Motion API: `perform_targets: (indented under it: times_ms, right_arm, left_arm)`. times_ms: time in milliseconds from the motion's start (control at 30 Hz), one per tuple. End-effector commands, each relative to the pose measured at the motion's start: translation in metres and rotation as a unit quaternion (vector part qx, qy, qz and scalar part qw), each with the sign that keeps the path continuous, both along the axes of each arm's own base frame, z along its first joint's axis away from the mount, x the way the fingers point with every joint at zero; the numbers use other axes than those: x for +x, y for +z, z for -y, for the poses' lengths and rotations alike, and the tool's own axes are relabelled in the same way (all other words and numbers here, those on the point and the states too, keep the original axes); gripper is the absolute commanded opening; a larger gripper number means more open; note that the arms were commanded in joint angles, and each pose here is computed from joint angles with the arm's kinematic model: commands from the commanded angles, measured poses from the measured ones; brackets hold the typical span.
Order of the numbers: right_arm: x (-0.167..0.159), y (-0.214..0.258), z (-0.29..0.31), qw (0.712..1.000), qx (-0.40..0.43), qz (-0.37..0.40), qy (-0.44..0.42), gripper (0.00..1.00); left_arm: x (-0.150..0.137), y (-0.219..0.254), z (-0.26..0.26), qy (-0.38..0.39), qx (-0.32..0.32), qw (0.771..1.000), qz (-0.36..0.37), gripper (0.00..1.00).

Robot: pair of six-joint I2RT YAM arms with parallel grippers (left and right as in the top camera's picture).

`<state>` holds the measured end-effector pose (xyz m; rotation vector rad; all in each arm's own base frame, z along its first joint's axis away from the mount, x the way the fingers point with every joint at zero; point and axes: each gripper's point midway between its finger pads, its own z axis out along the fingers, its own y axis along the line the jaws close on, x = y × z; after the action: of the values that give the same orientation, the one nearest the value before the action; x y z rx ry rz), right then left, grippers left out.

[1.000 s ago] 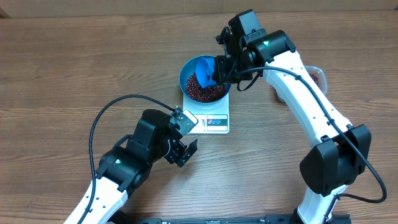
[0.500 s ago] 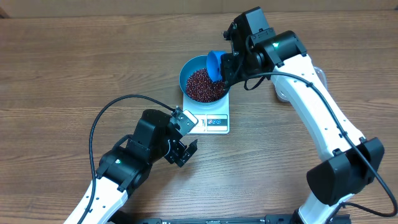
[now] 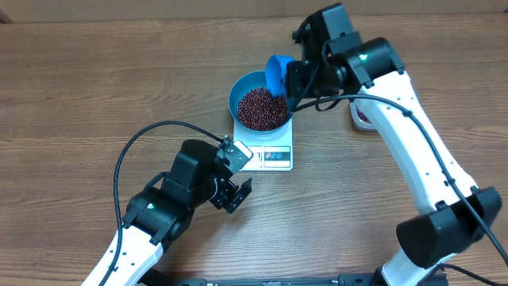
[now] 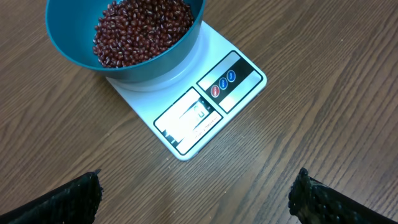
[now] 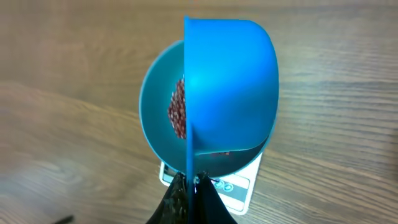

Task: Scoop item into bowl and weigh 150g on scale
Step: 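Move the empty blue scoop with the right gripper to the bean tub, then lower the blue scoop down into the bean tub with the right gripper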

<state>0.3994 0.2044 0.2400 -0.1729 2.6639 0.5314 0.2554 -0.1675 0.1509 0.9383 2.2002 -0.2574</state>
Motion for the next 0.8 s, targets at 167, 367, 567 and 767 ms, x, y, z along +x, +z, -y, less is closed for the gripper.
perform_targets:
  times_ms: [167,367,567,767]
  right_arm:
    - [0.013,0.083,0.064,0.987,0.065,0.072,-0.13,0.04]
    - [0.02,0.078,0.128,0.976,0.055,0.057,-0.203,0.04]
    - [0.009,0.064,0.179,0.973,0.019,0.029,-0.229,0.04]
    - [-0.005,0.051,0.213,0.966,-0.043,0.006,-0.256,0.04]
  left_arm:
    - [-0.001,-0.002,0.001,-0.004,-0.003,1.0,-0.004,1.0]
    - [-0.001,-0.002,0.001,-0.004,-0.003,1.0,-0.004,1.0]
    - [-0.001,-0.002,0.001,-0.005,-0.004,1.0,-0.004,1.0]
    - [-0.001,-0.002,0.001,-0.004,-0.003,1.0,-0.004,1.0]
